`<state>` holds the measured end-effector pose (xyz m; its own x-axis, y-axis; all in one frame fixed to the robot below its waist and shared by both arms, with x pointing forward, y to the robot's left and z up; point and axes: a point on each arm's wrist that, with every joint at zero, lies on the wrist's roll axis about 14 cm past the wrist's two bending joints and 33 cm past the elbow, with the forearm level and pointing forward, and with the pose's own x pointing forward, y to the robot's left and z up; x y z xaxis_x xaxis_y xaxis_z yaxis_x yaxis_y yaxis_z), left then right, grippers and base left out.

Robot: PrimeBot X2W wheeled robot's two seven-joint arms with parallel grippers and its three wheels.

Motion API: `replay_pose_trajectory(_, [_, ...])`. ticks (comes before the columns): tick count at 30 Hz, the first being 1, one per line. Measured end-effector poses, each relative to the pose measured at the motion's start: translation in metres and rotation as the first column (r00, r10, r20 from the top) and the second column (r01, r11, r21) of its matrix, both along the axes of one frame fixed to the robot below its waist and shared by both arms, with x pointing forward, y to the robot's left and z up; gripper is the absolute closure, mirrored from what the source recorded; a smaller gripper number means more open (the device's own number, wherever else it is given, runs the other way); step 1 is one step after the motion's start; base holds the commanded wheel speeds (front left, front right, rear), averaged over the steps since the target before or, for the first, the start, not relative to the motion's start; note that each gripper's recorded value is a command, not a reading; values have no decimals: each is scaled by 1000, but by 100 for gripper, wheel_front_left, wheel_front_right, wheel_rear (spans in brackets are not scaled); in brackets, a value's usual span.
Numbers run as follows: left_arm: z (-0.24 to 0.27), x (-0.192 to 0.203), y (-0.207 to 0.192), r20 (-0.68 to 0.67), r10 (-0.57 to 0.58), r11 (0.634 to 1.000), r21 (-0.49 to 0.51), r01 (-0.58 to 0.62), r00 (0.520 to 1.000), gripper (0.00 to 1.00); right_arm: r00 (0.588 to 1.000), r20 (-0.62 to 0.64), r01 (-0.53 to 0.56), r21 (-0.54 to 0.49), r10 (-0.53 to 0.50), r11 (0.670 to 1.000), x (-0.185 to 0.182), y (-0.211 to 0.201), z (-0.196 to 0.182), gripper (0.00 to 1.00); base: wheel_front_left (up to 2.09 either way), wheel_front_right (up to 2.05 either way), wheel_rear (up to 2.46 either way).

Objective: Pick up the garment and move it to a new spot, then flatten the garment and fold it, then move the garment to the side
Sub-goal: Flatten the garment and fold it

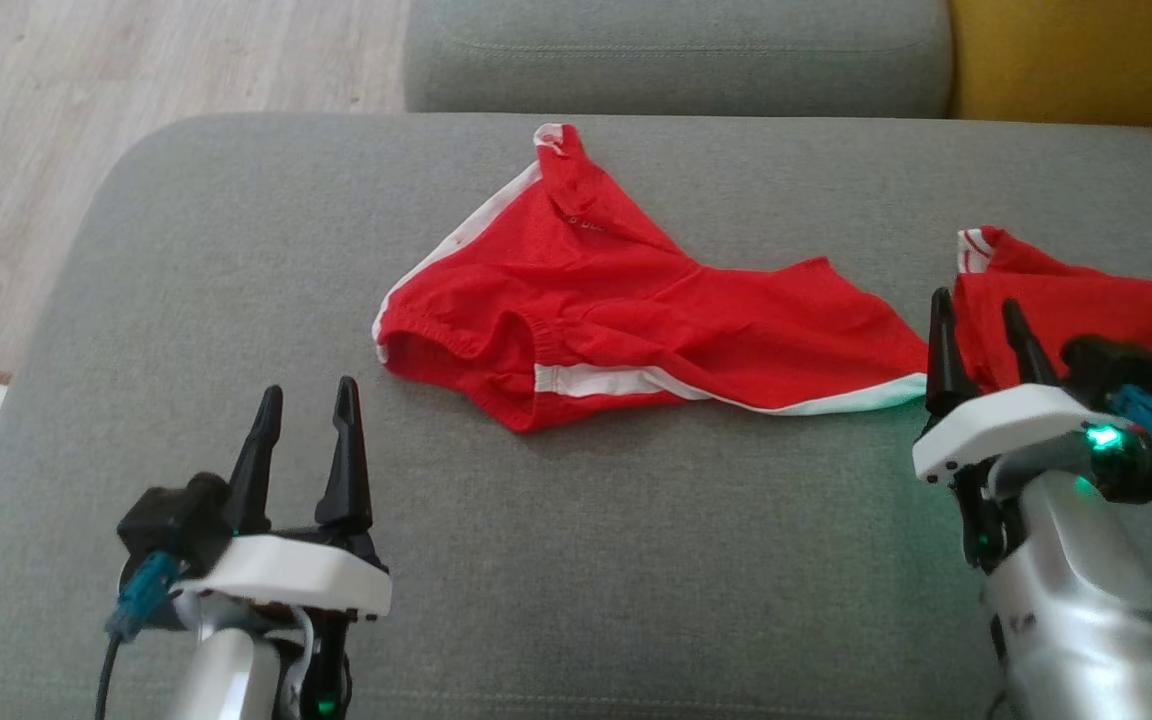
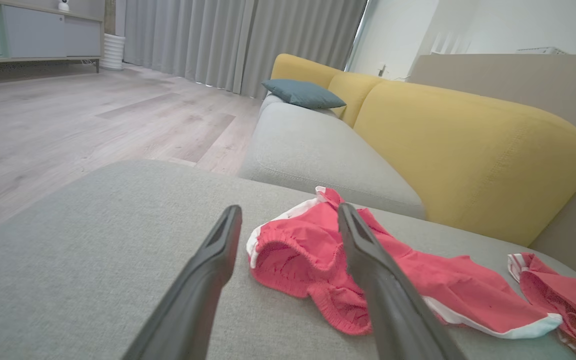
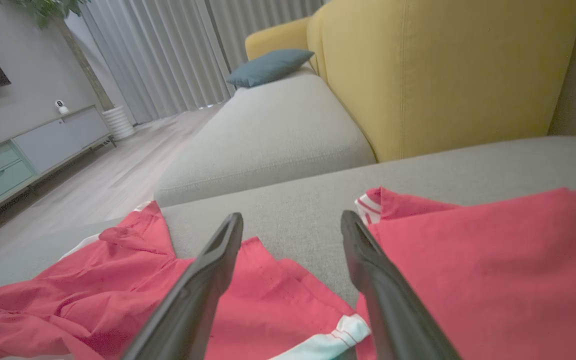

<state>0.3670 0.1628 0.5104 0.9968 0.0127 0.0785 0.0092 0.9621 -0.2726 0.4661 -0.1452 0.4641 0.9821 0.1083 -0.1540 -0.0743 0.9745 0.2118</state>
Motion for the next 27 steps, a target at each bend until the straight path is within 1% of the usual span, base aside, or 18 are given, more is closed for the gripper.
replay_pose_trajectory(3, [8,2,-5,25,-17,1000,-2,17,1000,0,997,80,-10,-26,12,1000,-7,-2,17,0,0,0,0])
replay_pose_trajectory(6, [13,4,-12,40,-35,999,-4,35,999,0,988,144,-35,-121,52,992,-20,-2,28,0,0,0,0])
replay_pose_trajectory(7, [14,5,-14,44,-42,999,-5,43,998,0,987,149,-37,-127,56,991,-26,-2,27,0,0,0,0])
replay_pose_trajectory(10, [15,7,-22,47,-65,998,-9,66,997,0,990,137,-6,-116,22,993,-43,-12,16,0,0,0,0])
replay_pose_trajectory(13, [12,9,-33,39,-97,995,-10,98,994,0,992,120,35,-83,-25,996,-53,-26,8,0,0,0,0])
replay_pose_trajectory(16, [8,11,-47,30,-150,989,-11,151,988,0,991,131,40,-81,-29,996,-53,-28,13,0,0,0,0])
replay_pose_trajectory(19, [0,15,-67,8,-224,974,-7,224,974,0,990,141,40,-77,-28,996,-51,-28,18,0,0,0,0])
replay_pose_trajectory(22, [-17,20,-85,-45,-291,957,12,291,956,0,989,140,48,-76,-37,996,-51,-31,20,0,0,0,0])
replay_pose_trajectory(27, [-46,33,-104,-150,-364,928,26,372,919,0,989,136,73,-70,-63,995,-51,-41,19,0,0,0,0])
